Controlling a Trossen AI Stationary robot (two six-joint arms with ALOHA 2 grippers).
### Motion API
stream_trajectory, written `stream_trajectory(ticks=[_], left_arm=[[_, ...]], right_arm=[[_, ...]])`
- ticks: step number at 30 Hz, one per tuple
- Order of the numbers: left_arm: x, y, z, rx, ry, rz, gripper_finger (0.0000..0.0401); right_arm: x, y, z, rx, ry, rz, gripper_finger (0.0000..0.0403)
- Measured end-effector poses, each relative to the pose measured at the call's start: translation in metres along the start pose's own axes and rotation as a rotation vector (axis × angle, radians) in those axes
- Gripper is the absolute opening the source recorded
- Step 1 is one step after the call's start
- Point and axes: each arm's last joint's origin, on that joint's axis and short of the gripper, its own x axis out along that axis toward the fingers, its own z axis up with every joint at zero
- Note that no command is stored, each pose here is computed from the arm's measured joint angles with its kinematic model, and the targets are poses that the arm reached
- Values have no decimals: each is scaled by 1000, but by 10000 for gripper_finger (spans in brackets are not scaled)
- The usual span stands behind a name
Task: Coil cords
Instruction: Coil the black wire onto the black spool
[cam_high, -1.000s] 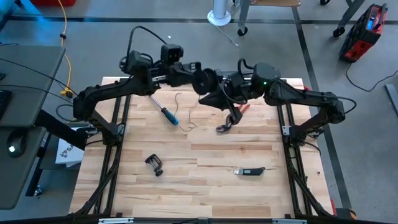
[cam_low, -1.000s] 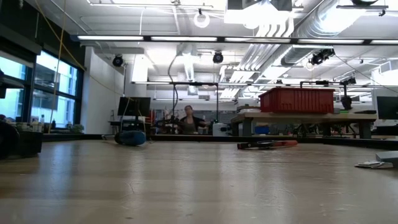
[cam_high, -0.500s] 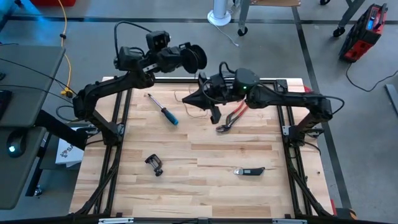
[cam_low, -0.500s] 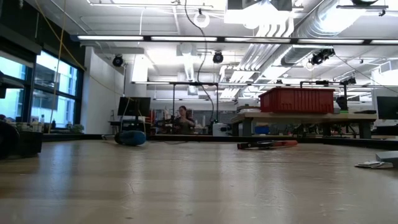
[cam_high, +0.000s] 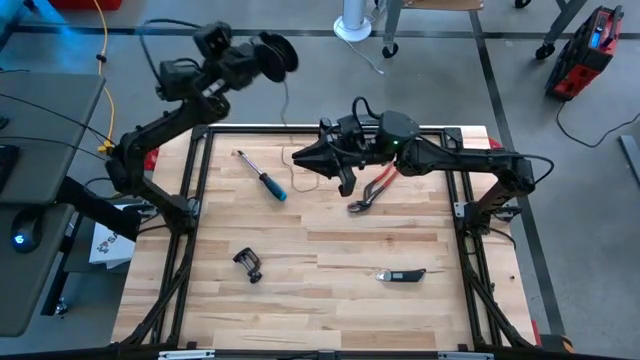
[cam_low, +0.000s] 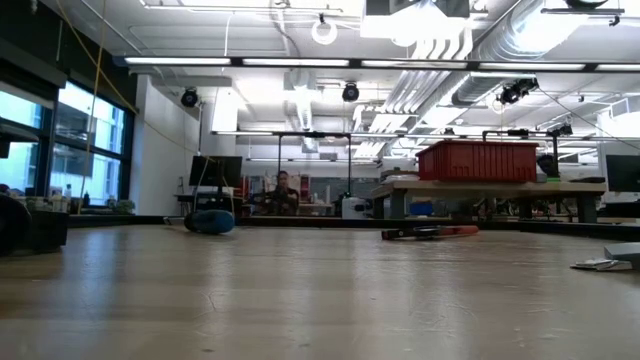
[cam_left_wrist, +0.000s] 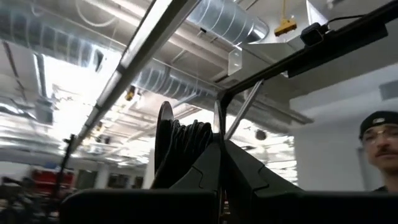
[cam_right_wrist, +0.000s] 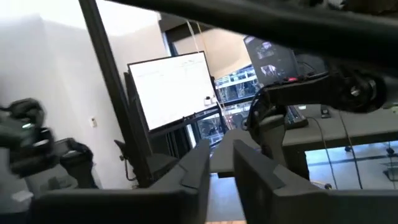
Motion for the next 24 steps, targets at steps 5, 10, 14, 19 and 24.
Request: stream_trajectory(ticks=[5, 10, 14, 19, 24], left_arm=[[-13, -13, 28, 94, 17, 19, 1], [-20, -26, 44, 160, 66, 44, 1], [-21, -28, 47, 143, 150, 101, 1], [-23, -31, 43, 110, 279, 205, 1], [-28, -45, 42, 124, 371, 285, 1]], right_arm=[[-5, 7, 7, -4, -9, -37, 131], [-14, 11, 18, -91, -28, -135, 176], [-22, 12, 22, -179, 2, -257, 187], [-36, 13, 25, -282, 105, -431, 188], [-52, 17, 30, -285, 174, -549, 188]])
